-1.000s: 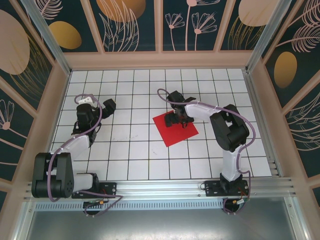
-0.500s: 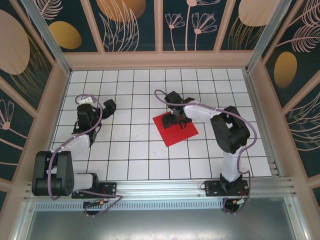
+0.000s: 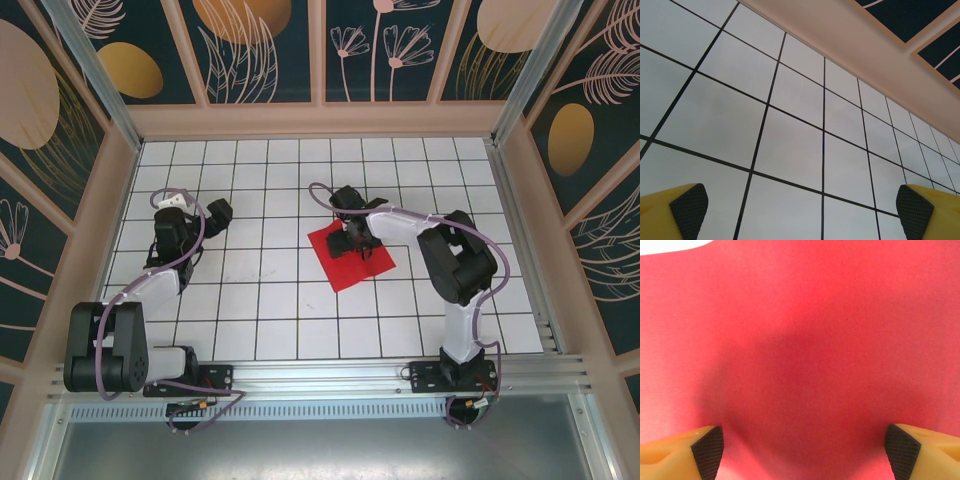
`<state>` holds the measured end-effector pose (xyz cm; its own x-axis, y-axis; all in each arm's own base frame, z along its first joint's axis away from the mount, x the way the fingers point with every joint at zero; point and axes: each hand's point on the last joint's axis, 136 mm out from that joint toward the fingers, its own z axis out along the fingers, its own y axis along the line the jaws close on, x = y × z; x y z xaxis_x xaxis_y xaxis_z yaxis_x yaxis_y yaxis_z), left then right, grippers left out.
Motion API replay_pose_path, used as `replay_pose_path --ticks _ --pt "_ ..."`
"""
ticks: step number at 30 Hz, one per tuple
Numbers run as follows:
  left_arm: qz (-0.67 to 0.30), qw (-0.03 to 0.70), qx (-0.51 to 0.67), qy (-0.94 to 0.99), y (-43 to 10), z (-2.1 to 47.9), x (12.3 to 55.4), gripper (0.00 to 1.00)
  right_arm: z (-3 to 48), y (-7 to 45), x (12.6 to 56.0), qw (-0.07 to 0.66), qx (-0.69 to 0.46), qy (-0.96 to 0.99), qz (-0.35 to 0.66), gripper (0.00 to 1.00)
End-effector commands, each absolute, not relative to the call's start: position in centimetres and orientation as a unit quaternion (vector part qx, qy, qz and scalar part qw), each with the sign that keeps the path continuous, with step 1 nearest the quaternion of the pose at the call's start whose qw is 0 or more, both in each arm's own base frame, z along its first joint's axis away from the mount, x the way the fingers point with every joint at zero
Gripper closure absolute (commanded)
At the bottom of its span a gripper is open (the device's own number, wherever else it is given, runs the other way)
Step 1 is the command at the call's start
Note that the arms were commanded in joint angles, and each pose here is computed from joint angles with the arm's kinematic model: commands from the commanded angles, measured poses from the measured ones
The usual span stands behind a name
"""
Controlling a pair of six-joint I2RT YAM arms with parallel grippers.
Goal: Fold a paper plane with a square sheet of paper (pick it up from the middle)
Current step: First fold in half a square sheet of paper at the center of the table.
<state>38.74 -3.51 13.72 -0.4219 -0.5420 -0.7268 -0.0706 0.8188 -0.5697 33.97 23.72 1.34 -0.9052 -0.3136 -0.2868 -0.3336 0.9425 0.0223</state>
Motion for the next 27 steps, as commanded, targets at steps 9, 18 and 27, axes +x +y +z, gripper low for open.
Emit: replay_pose_path --ticks 9,18,27 --pt "-0.296 0.473 -0.192 0.807 -5.2 13.5 38.1 0.03 6.7 27.9 34.4 0.169 -0.113 0.957 0.207 0.54" --pt "-0.445 0.443 -0.194 0.753 -8.8 15.5 36.6 0.17 14.3 31.0 35.7 0.202 -0.062 0.873 0.439 0.71" --pt "-0.462 0.38 -0.178 0.781 -13.7 14.1 36.7 0.18 10.8 30.2 35.6 0.156 -0.027 0.878 0.452 0.71"
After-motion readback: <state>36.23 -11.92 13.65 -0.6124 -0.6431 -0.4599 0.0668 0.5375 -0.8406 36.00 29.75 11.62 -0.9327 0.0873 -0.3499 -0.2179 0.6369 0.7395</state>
